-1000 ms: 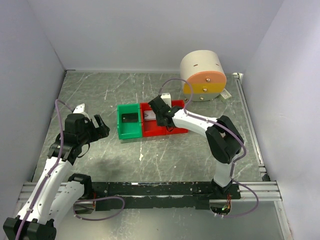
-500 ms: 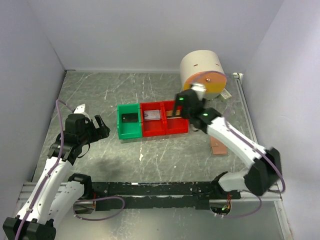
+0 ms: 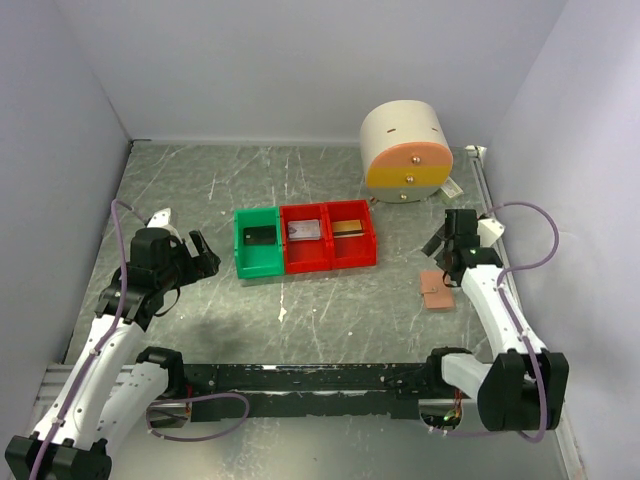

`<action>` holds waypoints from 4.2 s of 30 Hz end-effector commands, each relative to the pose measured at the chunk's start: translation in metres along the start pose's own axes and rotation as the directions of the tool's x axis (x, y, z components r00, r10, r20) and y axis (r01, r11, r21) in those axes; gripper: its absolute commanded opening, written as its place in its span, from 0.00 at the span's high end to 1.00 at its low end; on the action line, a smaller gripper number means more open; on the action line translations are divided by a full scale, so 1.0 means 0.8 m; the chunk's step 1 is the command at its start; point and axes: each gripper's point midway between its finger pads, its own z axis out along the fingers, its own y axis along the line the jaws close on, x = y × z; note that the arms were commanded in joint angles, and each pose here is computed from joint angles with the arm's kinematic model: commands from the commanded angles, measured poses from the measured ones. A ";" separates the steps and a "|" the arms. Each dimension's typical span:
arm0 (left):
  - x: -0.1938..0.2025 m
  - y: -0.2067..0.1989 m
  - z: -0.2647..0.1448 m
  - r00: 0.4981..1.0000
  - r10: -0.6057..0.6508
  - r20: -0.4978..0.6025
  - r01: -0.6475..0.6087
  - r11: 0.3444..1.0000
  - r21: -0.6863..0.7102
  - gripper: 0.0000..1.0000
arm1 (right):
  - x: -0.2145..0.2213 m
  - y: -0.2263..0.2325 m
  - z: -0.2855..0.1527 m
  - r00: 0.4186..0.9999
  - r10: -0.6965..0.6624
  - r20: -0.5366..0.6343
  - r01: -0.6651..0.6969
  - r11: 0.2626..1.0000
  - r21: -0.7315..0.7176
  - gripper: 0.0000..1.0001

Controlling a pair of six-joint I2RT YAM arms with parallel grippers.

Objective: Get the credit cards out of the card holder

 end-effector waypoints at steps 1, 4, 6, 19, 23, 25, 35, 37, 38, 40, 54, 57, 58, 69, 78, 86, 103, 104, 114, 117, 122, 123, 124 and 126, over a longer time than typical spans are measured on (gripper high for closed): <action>-0.016 -0.009 -0.008 0.999 0.002 0.037 -0.003 1.000 0.017 0.05 | 0.013 -0.023 0.022 0.997 0.014 -0.072 -0.009 0.997 0.077 0.00; -0.017 -0.009 -0.008 0.999 0.002 0.038 -0.002 1.000 0.014 0.05 | 0.023 -0.030 0.043 0.992 0.038 -0.122 -0.031 0.998 0.062 0.00; -0.017 -0.008 -0.008 0.999 0.001 0.040 -0.002 1.000 0.011 0.05 | 0.035 -0.035 0.059 0.987 0.048 -0.156 -0.040 0.998 0.056 0.02; -0.017 -0.009 -0.008 0.999 0.003 0.040 -0.004 1.000 0.017 0.05 | 0.128 -0.014 0.050 0.922 0.036 -0.385 -0.107 0.981 -0.164 0.32; -0.016 -0.011 -0.008 0.999 0.004 0.034 -0.005 1.000 0.027 0.05 | 0.145 0.013 0.018 0.905 0.043 -0.423 -0.189 0.932 -0.309 0.37; -0.014 -0.011 -0.007 1.000 0.003 0.031 -0.004 1.000 0.024 0.05 | 0.157 0.027 0.002 0.897 0.010 -0.442 -0.197 0.904 -0.380 0.37; -0.007 -0.014 0.002 1.000 0.020 -0.006 -0.020 0.999 0.034 0.05 | 0.251 0.039 -0.030 0.846 -0.243 -0.475 0.022 0.905 -0.424 0.44; -0.004 -0.013 0.005 1.000 0.019 -0.021 -0.018 0.999 0.032 0.05 | 0.266 0.039 -0.034 0.835 -0.282 -0.473 0.055 0.897 -0.438 0.46; -0.003 -0.014 0.005 0.999 0.018 -0.027 -0.017 0.999 0.033 0.05 | 0.270 0.038 -0.034 0.831 -0.295 -0.471 0.069 0.896 -0.439 0.49; 0.000 -0.014 0.007 0.999 0.016 -0.044 -0.015 0.999 0.029 0.05 | 0.269 0.036 -0.035 0.834 -0.305 -0.459 0.094 0.900 -0.426 0.50; 0.001 -0.016 0.004 0.999 0.017 -0.042 -0.016 1.000 0.024 0.05 | 0.164 0.035 -0.005 0.926 0.087 -0.367 -0.176 0.960 -0.218 0.25; 0.003 -0.016 0.004 0.999 0.018 -0.046 -0.017 1.000 0.023 0.05 | 0.172 0.043 -0.001 0.906 0.153 -0.394 -0.256 0.940 -0.224 0.32; 0.003 -0.016 0.004 0.999 0.019 -0.045 -0.018 1.000 0.024 0.05 | 0.172 0.046 0.000 0.903 0.170 -0.395 -0.276 0.934 -0.229 0.33; 0.004 -0.015 0.006 0.998 0.018 -0.053 -0.017 1.000 0.017 0.05 | 0.191 0.038 0.012 0.891 0.239 -0.387 -0.347 0.907 -0.238 0.56; 0.004 -0.015 0.006 0.998 0.019 -0.054 -0.018 1.000 0.015 0.05 | 0.194 0.044 0.009 0.907 0.182 -0.380 -0.314 0.895 -0.318 0.85; 0.005 -0.015 0.007 0.998 0.019 -0.059 -0.018 1.000 0.016 0.05 | 0.188 0.072 -0.015 0.918 0.017 -0.396 -0.217 0.857 -0.467 0.87; 0.009 -0.018 0.010 0.997 0.026 -0.077 -0.023 0.999 0.028 0.05 | 0.257 0.150 -0.142 0.775 -0.557 -0.298 -0.034 0.434 -0.900 0.91; 0.010 -0.019 0.010 0.996 0.026 -0.081 -0.024 0.999 0.033 0.05 | 0.267 0.155 -0.149 0.759 -0.583 -0.291 -0.036 0.409 -0.912 0.91; 0.016 -0.027 0.015 0.992 0.048 -0.115 -0.041 0.997 0.065 0.05 | 0.321 0.182 -0.145 0.682 -0.684 -0.260 0.064 0.410 -0.910 0.82; 0.012 -0.027 0.015 0.993 0.055 -0.100 -0.048 0.997 0.067 0.05 | 0.317 0.185 -0.133 0.691 -0.677 -0.254 0.109 0.445 -0.889 0.75; 0.003 -0.032 0.010 0.995 0.072 -0.064 -0.066 0.994 0.092 0.05 | 0.307 0.177 -0.121 0.685 -0.694 -0.221 0.201 0.473 -0.858 0.66; 0.001 -0.033 0.009 0.995 0.079 -0.053 -0.074 0.992 0.099 0.05 | 0.306 0.176 -0.121 0.680 -0.702 -0.212 0.211 0.464 -0.860 0.64; -0.003 -0.036 0.007 0.995 0.089 -0.035 -0.085 0.990 0.112 0.05 | 0.305 0.173 -0.121 0.678 -0.706 -0.205 0.221 0.461 -0.859 0.63; -0.007 -0.040 0.003 0.995 0.102 -0.010 -0.100 0.986 0.132 0.05 | 0.305 0.166 -0.116 0.671 -0.717 -0.189 0.249 0.458 -0.853 0.61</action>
